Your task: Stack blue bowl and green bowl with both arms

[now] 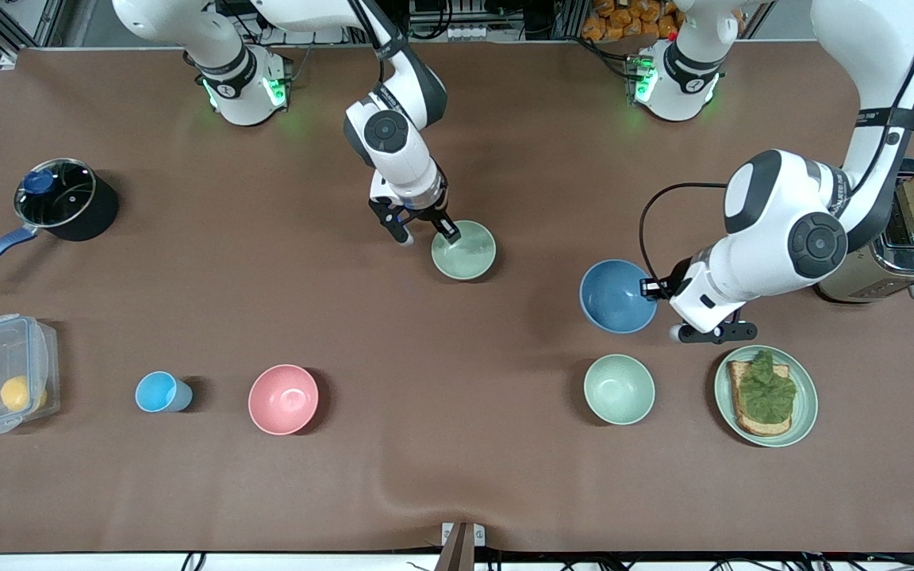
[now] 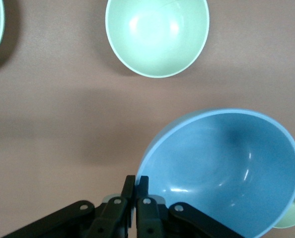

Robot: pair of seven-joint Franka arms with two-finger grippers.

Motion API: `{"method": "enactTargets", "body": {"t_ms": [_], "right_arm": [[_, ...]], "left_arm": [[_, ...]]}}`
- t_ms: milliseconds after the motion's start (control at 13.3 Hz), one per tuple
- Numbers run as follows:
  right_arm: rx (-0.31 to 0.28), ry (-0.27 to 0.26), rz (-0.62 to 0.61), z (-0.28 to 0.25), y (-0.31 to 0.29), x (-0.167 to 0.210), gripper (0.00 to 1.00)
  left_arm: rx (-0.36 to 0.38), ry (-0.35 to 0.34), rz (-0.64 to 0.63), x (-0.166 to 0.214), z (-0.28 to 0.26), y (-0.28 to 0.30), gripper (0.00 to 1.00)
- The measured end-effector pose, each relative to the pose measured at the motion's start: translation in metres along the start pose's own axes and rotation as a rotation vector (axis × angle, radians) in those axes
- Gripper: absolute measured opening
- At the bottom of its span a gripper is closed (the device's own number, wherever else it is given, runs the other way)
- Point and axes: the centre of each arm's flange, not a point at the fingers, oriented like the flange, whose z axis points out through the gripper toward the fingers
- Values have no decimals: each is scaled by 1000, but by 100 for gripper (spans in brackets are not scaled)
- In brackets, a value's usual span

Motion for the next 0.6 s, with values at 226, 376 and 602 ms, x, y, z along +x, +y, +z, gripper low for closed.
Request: {"method": "enactTargets", "body": {"t_ms": [226,376,602], "right_arm": [[-36,-8,40,-15,-8,20,100],[-69,-15,99,-21,-9,42,100],[-107,-58,233,-33,-13,94,100]], "left_arm": [[-6,-5,-28,-9,-2,20,5],[-15,-9,-52,-22,-3,48,5],[-24,-23,-94,-47,-2,94,5]]}}
